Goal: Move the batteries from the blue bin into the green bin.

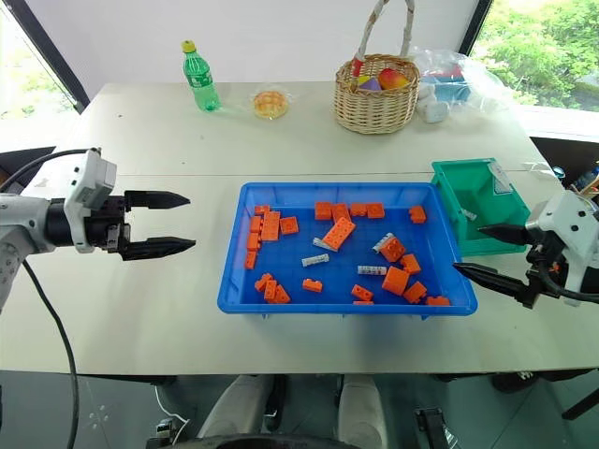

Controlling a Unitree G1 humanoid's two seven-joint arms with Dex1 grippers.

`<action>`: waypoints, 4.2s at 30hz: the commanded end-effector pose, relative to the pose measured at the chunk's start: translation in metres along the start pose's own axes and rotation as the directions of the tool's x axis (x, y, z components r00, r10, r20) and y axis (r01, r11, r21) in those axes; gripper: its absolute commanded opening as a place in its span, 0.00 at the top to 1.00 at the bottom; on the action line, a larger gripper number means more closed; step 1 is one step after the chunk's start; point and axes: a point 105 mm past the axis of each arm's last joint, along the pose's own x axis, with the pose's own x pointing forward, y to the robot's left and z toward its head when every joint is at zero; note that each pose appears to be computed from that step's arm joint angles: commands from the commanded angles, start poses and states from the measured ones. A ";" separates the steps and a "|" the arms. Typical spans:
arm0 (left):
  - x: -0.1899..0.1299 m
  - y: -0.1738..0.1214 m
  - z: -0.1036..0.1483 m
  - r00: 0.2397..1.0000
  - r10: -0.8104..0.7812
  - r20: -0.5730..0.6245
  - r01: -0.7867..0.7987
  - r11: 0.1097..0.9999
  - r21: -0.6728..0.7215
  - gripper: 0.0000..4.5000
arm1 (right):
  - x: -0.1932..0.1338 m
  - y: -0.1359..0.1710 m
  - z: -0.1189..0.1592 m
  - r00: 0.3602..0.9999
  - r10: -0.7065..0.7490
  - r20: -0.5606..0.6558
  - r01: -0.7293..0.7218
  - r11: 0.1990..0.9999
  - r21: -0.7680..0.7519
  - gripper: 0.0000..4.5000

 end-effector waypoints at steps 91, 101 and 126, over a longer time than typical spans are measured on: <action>0.018 -0.025 0.034 0.992 -0.105 0.076 0.100 0.993 0.065 0.00 | 0.191 0.081 0.081 0.845 0.535 -0.005 -0.469 0.738 -0.485 0.86; 0.029 -0.030 0.031 0.985 -0.150 0.088 0.144 0.987 0.065 0.00 | 0.089 -0.064 0.103 0.993 -0.072 0.097 0.086 0.985 -0.149 0.86; 0.036 -0.022 0.037 0.982 -0.153 0.113 0.143 0.986 0.089 0.00 | 0.069 -0.106 0.057 0.942 -0.330 -0.058 0.318 0.935 -0.154 0.33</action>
